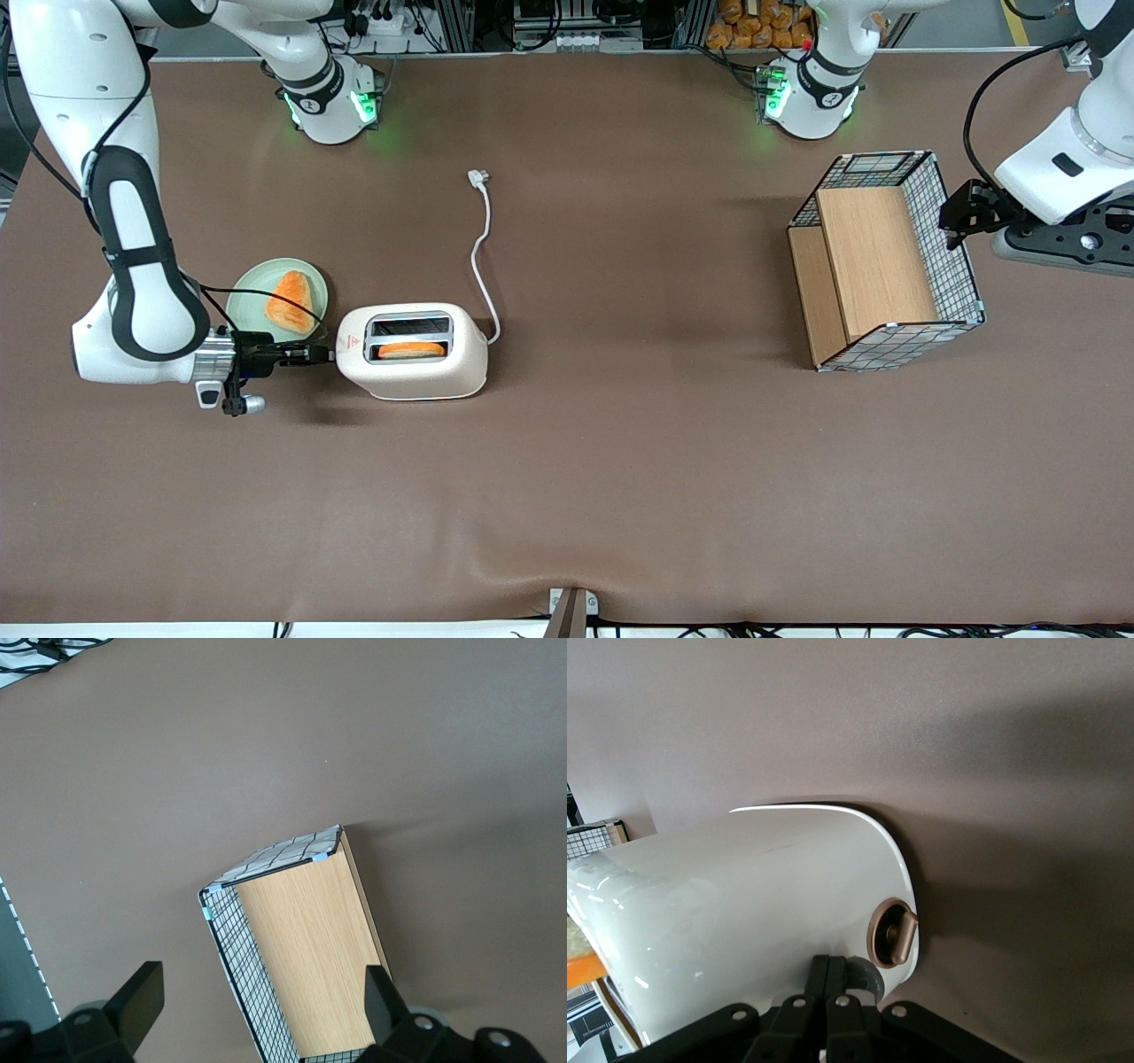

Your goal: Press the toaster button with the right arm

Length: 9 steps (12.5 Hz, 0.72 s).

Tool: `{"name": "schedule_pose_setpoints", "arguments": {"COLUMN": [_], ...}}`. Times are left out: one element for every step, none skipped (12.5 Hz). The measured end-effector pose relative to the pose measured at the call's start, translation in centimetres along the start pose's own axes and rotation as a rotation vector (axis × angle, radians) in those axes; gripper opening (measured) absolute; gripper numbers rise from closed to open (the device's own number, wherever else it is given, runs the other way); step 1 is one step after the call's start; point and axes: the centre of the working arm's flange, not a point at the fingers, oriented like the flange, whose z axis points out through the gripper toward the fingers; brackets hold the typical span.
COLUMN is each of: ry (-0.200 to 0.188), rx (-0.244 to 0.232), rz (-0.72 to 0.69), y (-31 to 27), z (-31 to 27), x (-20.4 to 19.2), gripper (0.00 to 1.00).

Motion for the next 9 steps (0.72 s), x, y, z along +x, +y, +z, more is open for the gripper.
{"name": "schedule_pose_setpoints", "arguments": {"ry": [0.000,-0.001,-0.007,-0.013,-0.020,-0.027,-0.032,-0.039,-0.050], "rx": [0.000,0.001,0.006,0.009,0.016,0.024,0.030,0.038,0.046], "rz": [0.001,0.005,0.016,0.024,0.027,0.031,0.034,0.039,0.047], "y": [0.0,-0.1,-0.3,-0.7,-1.0,-1.4,-1.8,-2.3,-2.9], "z": [0.0,0.0,-0.1,-0.3,-0.7,-1.2,-1.8,-2.6,-3.6], "x": [0.0,0.0,0.1,0.2,0.3,0.4,0.6,0.7,0.8], "gripper": [0.01,0.01,0.01,0.01,0.01,0.01,0.01,0.01,0.01]}}
